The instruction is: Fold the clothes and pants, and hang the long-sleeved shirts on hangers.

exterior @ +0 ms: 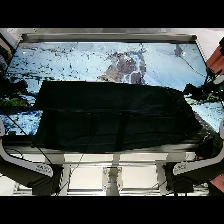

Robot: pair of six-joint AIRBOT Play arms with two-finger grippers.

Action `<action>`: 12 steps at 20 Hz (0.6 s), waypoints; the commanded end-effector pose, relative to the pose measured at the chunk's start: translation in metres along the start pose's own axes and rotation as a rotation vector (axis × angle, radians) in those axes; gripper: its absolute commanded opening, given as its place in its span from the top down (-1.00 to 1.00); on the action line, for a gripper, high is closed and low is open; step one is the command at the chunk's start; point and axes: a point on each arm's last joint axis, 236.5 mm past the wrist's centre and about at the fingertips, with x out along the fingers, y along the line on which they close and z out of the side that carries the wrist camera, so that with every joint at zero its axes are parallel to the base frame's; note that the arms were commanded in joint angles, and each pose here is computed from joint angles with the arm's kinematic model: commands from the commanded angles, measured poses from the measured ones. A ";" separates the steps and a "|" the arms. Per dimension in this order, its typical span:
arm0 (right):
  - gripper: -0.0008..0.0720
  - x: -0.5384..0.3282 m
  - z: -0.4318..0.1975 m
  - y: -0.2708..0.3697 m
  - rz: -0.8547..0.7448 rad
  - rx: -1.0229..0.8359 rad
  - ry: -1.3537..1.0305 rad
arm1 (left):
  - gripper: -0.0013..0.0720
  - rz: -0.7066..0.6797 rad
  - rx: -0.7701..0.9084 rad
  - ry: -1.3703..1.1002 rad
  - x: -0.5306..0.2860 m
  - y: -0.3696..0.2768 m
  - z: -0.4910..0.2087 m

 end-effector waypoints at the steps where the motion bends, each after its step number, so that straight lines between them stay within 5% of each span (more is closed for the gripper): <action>1: -0.33 0.026 0.007 -0.005 -0.020 0.026 0.033 | -0.18 -0.007 0.000 0.009 0.000 -0.002 -0.002; 3: -0.24 0.039 0.004 -0.003 -0.018 0.022 0.058 | -0.21 -0.028 -0.002 0.008 0.000 -0.006 -0.002; 5: -0.18 0.054 -0.002 0.003 0.000 0.026 0.083 | -0.56 -0.032 0.000 0.009 0.000 -0.009 -0.002; 7: 0.11 0.061 0.000 0.014 0.013 0.016 0.071 | -0.59 -0.034 0.004 0.008 0.000 -0.011 -0.002; 9: 0.79 0.062 0.014 0.026 0.014 -0.025 0.017 | -0.59 -0.034 0.008 0.002 0.000 -0.013 -0.001; 12: 0.92 0.051 0.051 0.035 0.015 -0.028 -0.098 | -0.59 -0.036 0.014 -0.025 0.000 -0.016 0.006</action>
